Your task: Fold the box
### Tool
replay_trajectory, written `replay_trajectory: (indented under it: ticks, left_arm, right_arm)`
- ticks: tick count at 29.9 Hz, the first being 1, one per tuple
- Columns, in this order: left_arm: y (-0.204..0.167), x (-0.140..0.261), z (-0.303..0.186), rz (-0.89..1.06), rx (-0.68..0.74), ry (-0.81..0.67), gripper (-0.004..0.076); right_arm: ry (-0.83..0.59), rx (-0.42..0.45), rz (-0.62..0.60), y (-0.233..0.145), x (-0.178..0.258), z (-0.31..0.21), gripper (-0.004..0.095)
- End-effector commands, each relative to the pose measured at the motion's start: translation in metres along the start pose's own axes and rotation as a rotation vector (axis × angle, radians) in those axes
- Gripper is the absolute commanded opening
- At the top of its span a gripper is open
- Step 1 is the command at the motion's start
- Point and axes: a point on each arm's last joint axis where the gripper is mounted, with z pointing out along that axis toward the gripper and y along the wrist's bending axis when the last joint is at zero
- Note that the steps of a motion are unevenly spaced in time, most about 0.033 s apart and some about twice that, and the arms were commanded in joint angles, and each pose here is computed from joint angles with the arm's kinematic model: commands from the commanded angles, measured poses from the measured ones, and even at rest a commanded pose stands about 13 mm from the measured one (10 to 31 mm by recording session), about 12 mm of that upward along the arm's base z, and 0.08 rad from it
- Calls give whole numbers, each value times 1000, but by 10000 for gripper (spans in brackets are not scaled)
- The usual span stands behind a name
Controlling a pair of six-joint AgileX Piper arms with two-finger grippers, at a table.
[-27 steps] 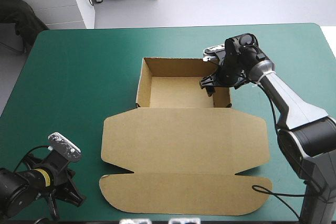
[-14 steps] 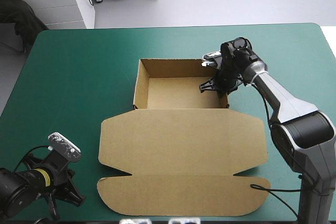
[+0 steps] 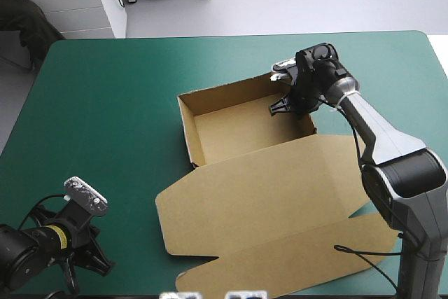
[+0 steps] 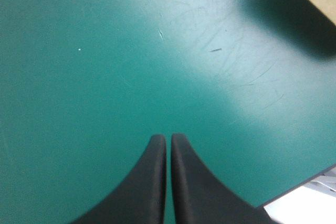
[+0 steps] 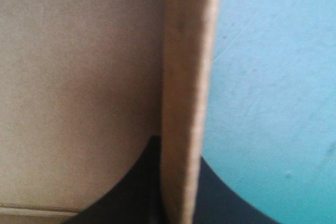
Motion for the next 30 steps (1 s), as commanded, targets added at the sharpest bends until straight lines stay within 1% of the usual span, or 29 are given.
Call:
replay_trajectory:
  ticks: [1,4,8,15,19,23,30]
  left_arm:
    - [1,-2,-6,-8,-5,-12,12]
    - [1,-2,-6,-8,-5,-12,12]
    - [1,-2,-6,-8,-5,-12,12]
    - [2,-3,-6,-6,-10,-13,12]
    - [2,-3,-6,-6,-10,-14,12]
    - [2,-5,-6,-6,-12,-36,12]
    - [2,-7,-6,-4,-16,-57,12]
  right_arm:
    - [-156,77,43,-32,-6,-53,-19]
    - [-185,102,100,-59,-6,-62,-19]
    - [-198,146,187,-106,2,-66,-19]
    - [-196,227,354,-187,32,-69,-19]
    - [-196,271,439,-226,53,-73,-19]
    - [-204,301,502,-252,69,-76,-19]
    - [-219,335,538,-275,84,-80,-19]
